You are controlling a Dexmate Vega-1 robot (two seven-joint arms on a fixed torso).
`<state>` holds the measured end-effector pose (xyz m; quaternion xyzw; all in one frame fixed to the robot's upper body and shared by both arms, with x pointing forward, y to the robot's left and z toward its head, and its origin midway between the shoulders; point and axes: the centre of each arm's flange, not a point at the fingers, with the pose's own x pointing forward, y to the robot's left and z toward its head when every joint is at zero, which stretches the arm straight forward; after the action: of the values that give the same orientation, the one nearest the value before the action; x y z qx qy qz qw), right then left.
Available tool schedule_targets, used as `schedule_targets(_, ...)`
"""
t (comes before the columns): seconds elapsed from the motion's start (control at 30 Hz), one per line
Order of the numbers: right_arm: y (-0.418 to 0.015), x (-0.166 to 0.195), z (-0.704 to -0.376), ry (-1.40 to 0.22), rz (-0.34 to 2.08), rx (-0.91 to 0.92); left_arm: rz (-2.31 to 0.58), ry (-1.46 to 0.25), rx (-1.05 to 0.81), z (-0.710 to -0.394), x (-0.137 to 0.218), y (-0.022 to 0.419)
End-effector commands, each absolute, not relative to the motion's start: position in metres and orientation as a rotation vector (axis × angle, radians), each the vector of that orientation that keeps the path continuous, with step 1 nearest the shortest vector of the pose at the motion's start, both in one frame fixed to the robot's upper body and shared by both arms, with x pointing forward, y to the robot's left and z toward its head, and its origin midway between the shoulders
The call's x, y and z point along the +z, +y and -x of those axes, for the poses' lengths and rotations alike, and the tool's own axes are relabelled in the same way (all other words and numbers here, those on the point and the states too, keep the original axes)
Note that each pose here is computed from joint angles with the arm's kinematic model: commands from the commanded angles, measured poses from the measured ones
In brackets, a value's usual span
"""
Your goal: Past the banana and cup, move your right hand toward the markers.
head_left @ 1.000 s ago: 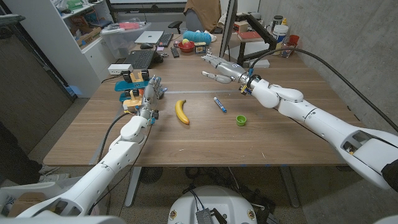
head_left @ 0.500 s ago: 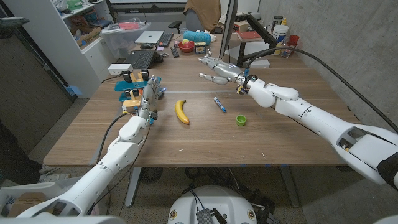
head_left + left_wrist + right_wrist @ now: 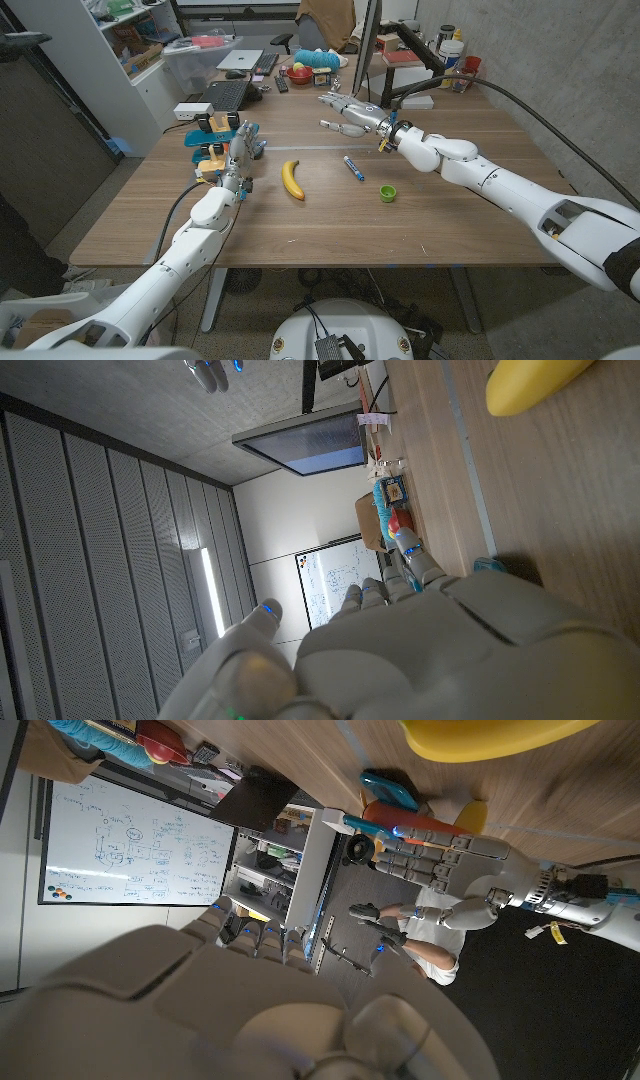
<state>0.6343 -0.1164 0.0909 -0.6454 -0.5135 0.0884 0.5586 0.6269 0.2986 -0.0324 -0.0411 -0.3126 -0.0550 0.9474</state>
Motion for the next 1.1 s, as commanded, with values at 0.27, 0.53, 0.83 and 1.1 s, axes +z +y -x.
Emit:
schedule_targets(0.27, -0.121, 0.084, -0.649, -1.172, 1.574, 0.198, 0.076, -0.64, -0.112, -0.627, -0.03, 0.299)
schedule_targets(0.53, -0.128, 0.08, -0.653, -1.162, 1.577, 0.2, 0.069, -0.639, -0.115, -0.628, -0.026, 0.297)
schedule_targets(0.83, -0.132, 0.077, -0.654, -1.153, 1.583, 0.203, 0.065, -0.638, -0.121, -0.629, -0.025, 0.295)
schedule_targets(1.1, -0.133, 0.074, -0.657, -1.146, 1.593, 0.203, 0.062, -0.635, -0.119, -0.629, -0.024, 0.294)
